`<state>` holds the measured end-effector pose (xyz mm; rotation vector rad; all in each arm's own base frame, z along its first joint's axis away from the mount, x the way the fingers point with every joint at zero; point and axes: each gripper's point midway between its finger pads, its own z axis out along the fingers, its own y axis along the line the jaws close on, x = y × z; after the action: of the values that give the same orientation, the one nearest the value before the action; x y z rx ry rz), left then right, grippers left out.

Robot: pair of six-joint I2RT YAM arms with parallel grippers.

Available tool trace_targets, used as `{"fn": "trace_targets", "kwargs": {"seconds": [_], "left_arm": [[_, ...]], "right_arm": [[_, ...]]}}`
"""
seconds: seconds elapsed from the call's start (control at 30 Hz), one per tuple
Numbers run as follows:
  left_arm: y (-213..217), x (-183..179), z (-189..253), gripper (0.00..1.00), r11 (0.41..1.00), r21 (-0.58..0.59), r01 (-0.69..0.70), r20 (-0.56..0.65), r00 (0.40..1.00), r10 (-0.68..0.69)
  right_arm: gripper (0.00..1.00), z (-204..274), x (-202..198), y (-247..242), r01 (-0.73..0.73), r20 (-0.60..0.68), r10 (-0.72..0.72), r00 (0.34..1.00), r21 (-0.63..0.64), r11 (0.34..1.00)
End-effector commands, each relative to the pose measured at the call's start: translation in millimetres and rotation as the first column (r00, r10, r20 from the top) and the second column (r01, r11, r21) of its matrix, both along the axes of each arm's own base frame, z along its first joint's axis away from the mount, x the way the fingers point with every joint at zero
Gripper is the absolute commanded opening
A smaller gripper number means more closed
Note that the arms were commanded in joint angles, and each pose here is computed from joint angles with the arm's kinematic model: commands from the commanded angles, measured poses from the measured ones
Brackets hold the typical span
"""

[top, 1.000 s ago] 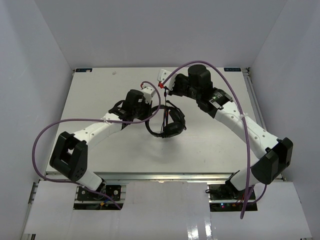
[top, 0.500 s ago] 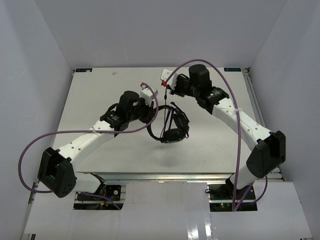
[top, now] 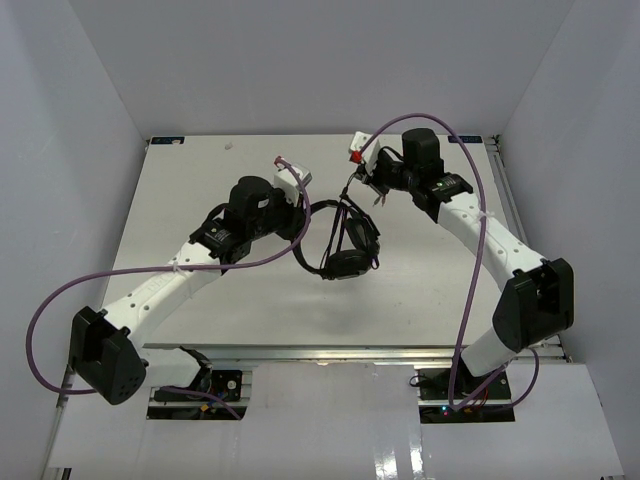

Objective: Wrap the headphones

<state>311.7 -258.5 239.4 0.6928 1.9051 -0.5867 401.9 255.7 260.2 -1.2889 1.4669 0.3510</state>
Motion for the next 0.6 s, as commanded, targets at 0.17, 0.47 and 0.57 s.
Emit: {"fn": "trace_targets", "kwargs": {"seconds": [0.17, 0.47, 0.57], "left_arm": [[-9, -3, 73, 0.00, 0.994, -0.101, 0.045, 0.119, 0.992, -0.033], [-9, 3, 125, 0.00, 0.985, -0.170, 0.015, 0.172, 0.985, 0.015], [-6, 5, 136, 0.00, 0.985, -0.175, 0.000, 0.191, 0.981, 0.034]], "right_arm": [[0.08, 7, -34, 6, -0.085, -0.063, 0.096, 0.993, 0.158, 0.984], [0.08, -13, -65, 25, -0.172, -0.223, 0.246, 0.943, 0.305, 0.937], [0.08, -19, -72, 27, -0.171, -0.286, 0.277, 0.917, 0.347, 0.922]]}}
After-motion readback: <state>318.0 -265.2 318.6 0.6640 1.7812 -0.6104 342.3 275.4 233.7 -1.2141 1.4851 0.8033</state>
